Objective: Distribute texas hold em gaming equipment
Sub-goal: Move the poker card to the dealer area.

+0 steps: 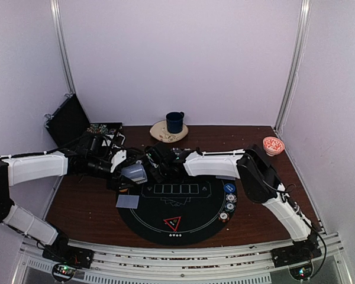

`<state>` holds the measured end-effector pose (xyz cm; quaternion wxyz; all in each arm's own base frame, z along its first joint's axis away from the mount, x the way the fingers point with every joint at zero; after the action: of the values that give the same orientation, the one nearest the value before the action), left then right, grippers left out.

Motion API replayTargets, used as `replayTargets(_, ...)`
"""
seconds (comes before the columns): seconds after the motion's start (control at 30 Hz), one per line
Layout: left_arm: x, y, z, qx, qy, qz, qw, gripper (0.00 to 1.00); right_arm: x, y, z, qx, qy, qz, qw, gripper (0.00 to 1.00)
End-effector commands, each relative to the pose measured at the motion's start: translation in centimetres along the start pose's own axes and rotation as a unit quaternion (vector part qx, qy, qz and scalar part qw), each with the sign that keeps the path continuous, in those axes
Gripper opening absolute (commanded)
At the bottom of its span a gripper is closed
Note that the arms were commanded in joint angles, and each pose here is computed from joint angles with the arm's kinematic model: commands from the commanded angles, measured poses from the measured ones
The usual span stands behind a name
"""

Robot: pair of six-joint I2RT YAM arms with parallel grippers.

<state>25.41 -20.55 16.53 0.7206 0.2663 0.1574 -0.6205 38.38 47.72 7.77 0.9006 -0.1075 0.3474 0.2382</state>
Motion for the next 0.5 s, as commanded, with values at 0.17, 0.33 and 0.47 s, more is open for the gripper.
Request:
replayTargets(0.17,-0.9,0.8,1.8,0.018,-0.028,0.011,0.999,0.03,1.5,-0.6,-0.8,-0.002,0.008,-0.034,0.999,0.35)
replayTargets(0.33,-0.9,0.8,1.7,0.018,-0.028,0.012,0.999,0.03,2.5,-1.2,-1.0,0.017,0.006,-0.047,0.999,0.31)
replayTargets(0.47,-0.8,0.9,1.7,0.017,-0.027,0.011,0.999,0.03,3.2,-1.7,-0.8,0.034,0.001,-0.06,0.998,0.28)
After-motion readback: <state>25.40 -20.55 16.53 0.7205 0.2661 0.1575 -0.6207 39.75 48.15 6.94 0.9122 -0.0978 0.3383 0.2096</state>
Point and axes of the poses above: each gripper's point midway between its finger pads, its own x axis out along the fingers, its own y axis along the line the jaws close on, z = x × y, the point moved 5 cm from there along -x, back along the fingers, and after that the axes turned 10 degrees about x, right-handed, at the moved point
